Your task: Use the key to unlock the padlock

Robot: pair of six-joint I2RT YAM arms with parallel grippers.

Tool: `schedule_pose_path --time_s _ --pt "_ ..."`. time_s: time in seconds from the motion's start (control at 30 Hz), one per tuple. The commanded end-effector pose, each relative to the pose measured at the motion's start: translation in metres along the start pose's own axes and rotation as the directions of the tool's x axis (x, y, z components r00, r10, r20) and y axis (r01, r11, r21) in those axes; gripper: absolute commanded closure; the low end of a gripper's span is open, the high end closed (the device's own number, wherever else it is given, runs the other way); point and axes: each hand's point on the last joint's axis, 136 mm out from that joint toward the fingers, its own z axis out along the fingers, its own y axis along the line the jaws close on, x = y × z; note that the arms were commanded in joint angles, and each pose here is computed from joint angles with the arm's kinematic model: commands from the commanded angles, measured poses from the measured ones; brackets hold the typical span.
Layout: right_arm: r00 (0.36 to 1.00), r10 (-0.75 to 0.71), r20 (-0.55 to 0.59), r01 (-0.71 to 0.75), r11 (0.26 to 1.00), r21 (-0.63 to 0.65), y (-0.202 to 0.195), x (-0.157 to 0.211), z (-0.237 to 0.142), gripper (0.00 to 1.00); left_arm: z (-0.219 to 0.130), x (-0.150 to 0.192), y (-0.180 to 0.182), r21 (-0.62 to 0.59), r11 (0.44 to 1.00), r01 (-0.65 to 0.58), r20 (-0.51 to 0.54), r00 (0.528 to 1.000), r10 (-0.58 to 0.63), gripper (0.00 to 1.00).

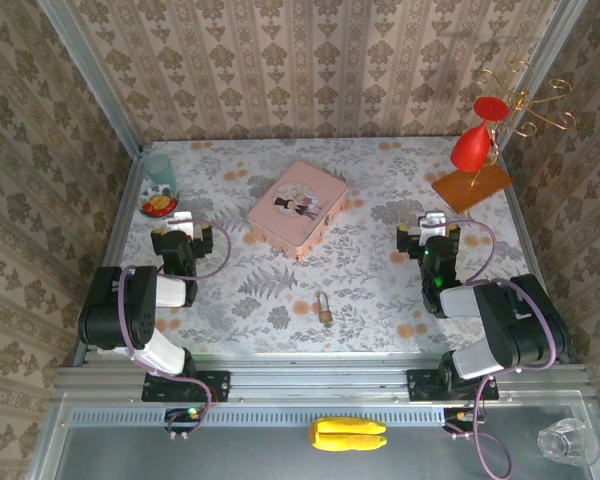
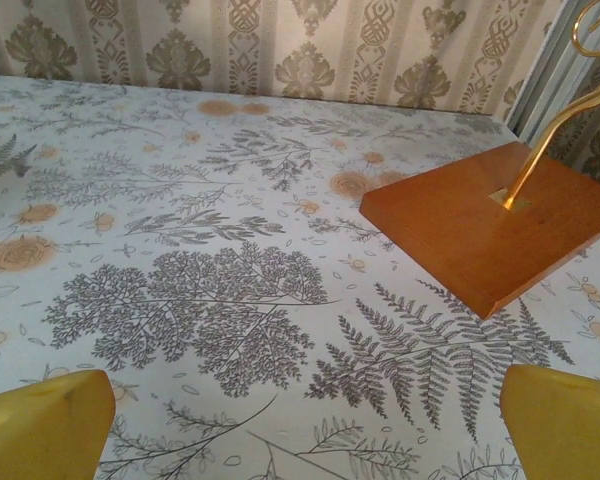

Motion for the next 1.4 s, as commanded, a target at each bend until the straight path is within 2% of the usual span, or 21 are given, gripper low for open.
schedule_pose_path --time_s 0.0,0.03,0.23,1.37 --pt "0.999 0.034 0.003 -0.034 0.999 -0.028 0.006 -0.002 0.011 0.00 0.001 -0.009 0.001 0.005 1.000 0.023 0.023 0.999 -0.023 0.00" --pt "0.998 0.044 -0.035 -0.045 0.999 -0.025 0.004 0.000 0.013 0.00 0.001 -0.008 0.001 0.004 1.000 0.023 0.022 0.999 -0.023 0.00" --pt "0.996 0.066 -0.057 -0.066 0.998 0.000 -0.003 0.001 0.018 0.00 0.001 -0.008 0.001 0.005 1.000 0.023 0.020 1.000 -0.023 0.00" --pt "0.995 0.077 -0.067 -0.078 0.997 -0.010 -0.004 0.001 0.021 0.00 0.001 -0.008 0.001 0.004 1.000 0.024 0.022 0.999 -0.024 0.00"
